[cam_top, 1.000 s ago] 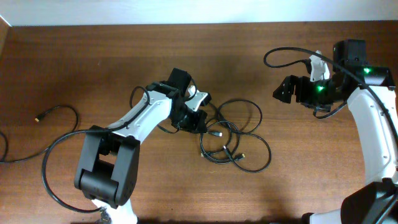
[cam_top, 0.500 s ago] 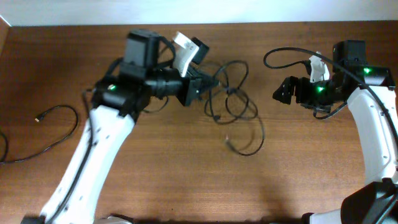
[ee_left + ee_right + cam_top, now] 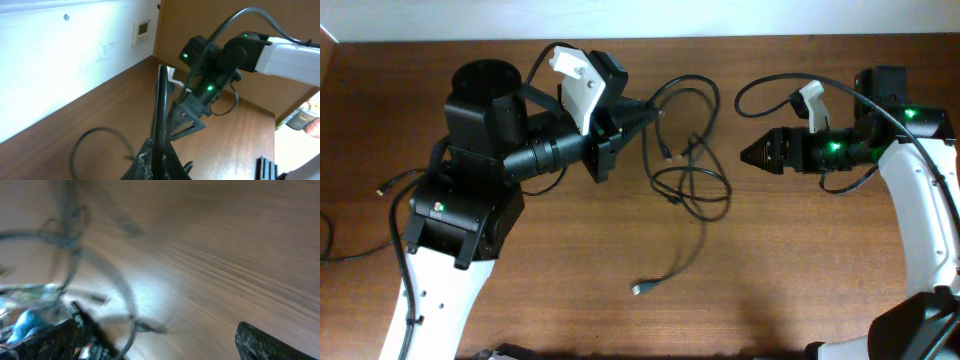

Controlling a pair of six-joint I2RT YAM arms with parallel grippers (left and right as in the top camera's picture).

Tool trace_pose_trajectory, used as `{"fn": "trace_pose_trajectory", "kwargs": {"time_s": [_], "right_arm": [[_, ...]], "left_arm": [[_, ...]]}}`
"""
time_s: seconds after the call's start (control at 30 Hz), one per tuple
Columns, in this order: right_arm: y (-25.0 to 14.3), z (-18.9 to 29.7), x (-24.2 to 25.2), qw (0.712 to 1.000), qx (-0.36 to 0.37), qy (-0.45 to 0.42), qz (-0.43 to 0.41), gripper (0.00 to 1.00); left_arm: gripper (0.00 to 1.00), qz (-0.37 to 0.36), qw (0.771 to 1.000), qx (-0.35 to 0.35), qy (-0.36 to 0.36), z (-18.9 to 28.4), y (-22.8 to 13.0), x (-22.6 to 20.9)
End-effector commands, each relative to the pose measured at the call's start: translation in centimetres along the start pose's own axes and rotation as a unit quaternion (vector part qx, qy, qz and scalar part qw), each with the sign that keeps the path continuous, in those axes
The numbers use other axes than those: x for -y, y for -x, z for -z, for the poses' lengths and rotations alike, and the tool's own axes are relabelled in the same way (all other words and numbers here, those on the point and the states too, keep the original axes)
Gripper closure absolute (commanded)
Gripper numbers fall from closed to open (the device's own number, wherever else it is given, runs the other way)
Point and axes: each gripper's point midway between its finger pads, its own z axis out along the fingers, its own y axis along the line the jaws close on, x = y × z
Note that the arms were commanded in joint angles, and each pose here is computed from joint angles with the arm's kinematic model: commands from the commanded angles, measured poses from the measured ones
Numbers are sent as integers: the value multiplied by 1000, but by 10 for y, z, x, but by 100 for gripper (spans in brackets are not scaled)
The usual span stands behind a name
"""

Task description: Untangle cables

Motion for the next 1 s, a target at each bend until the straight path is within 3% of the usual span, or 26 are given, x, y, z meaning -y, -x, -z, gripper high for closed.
{"fn": "trace_pose_trajectory", "kwargs": {"time_s": [0.0, 0.23, 0.4, 0.5, 0.67, 0.77, 0.97], "right_arm": [[7, 5, -44, 991, 30, 122, 56, 1], [2, -13, -59, 988, 6, 124, 87, 1], [-10, -34, -36, 995, -41, 14, 93, 1], [-11, -32, -16, 995, -50, -43, 78, 1], [-20, -26, 12, 988, -74, -124, 63, 1], [-21, -15, 39, 977, -72, -202, 13, 1], [-16, 2, 51, 982, -44, -183, -25, 1]], "left_arm": [[100, 7, 1000, 9, 15, 4, 8, -2], [100, 23, 994, 49, -99, 6, 32, 39], [100, 54, 985, 105, -129, 14, 68, 53], [100, 18, 976, 159, -151, 30, 97, 67], [100, -17, 971, 195, -134, 53, 114, 71], [100, -9, 973, 202, -107, 66, 117, 58], [100, 22, 976, 209, -60, 82, 119, 29]]}}
